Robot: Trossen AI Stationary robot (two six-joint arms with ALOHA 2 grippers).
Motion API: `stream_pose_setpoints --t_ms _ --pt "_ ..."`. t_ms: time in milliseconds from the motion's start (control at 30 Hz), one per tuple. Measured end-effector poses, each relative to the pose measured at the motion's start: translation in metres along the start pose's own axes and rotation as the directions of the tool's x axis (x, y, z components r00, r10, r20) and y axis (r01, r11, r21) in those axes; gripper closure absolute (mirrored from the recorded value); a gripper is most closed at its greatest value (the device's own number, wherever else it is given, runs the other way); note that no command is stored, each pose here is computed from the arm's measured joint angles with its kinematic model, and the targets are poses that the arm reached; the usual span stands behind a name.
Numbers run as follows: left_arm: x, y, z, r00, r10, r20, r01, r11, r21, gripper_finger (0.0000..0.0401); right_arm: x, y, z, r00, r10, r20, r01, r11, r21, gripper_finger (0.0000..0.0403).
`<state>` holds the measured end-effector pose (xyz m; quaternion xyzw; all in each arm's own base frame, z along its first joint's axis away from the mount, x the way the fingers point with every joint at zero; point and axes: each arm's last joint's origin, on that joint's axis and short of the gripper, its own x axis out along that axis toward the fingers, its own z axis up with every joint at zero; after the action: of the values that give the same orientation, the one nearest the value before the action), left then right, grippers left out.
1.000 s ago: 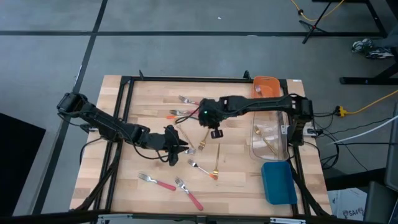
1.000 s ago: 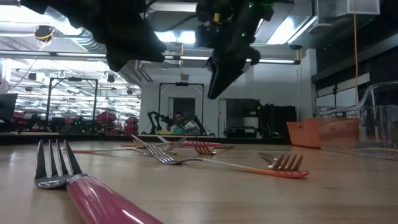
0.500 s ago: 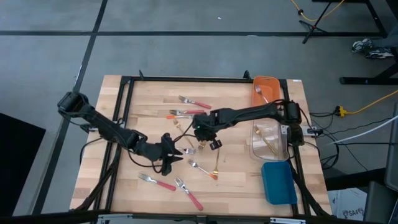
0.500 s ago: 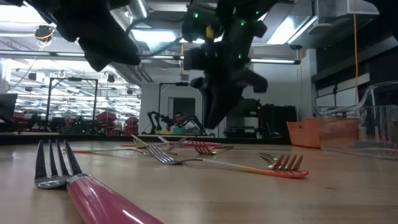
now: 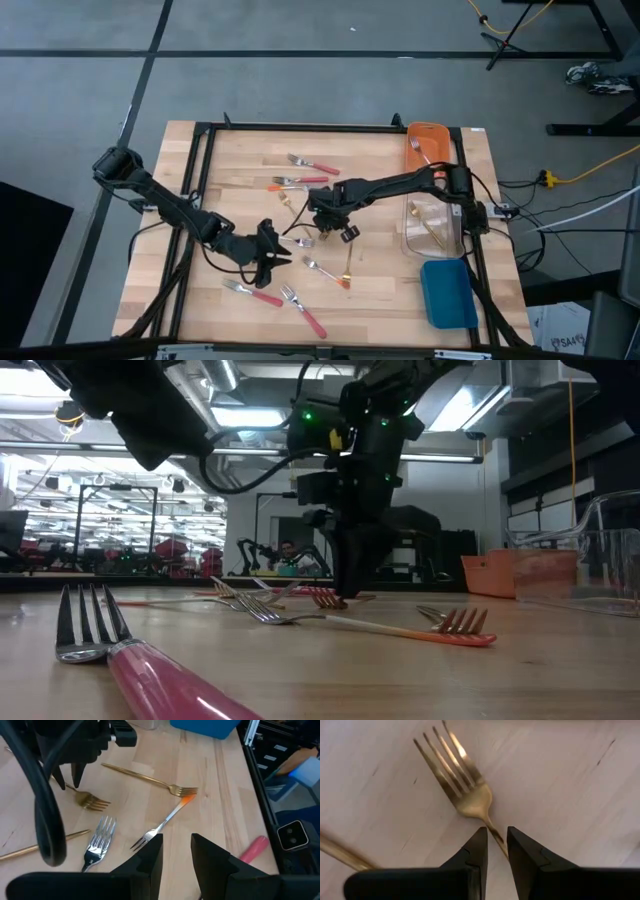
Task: Sort silverware by color (type)
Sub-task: Put the gold fork into the transparent bin
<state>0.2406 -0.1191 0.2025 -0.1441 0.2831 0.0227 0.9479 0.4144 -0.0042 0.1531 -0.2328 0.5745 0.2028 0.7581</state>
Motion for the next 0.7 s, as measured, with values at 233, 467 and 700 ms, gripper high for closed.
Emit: stream_pose_setpoints --t_ms 233,467,700 --pt "0.0 0.0 0.0 1.0 0.001 0.001 -0.001 1.0 0.0 0.0307 0.006 0.0 -0.002 0.999 -0.018 -0.047 0.015 0.997 -0.069 0.0339" --pt "0.0 0.0 0.0 1.0 0.003 0.002 -0.003 1.0 -0.001 0.0307 0.011 -0.001 -0.003 0.997 -0.025 -0.067 0.02 0.997 -0.075 0.0339" --pt "0.0 0.0 0.0 1.0 0.006 0.005 -0.006 1.0 -0.002 0.0307 0.012 0.0 -0.003 0.997 -0.023 -0.07 0.018 0.998 -0.065 0.0355"
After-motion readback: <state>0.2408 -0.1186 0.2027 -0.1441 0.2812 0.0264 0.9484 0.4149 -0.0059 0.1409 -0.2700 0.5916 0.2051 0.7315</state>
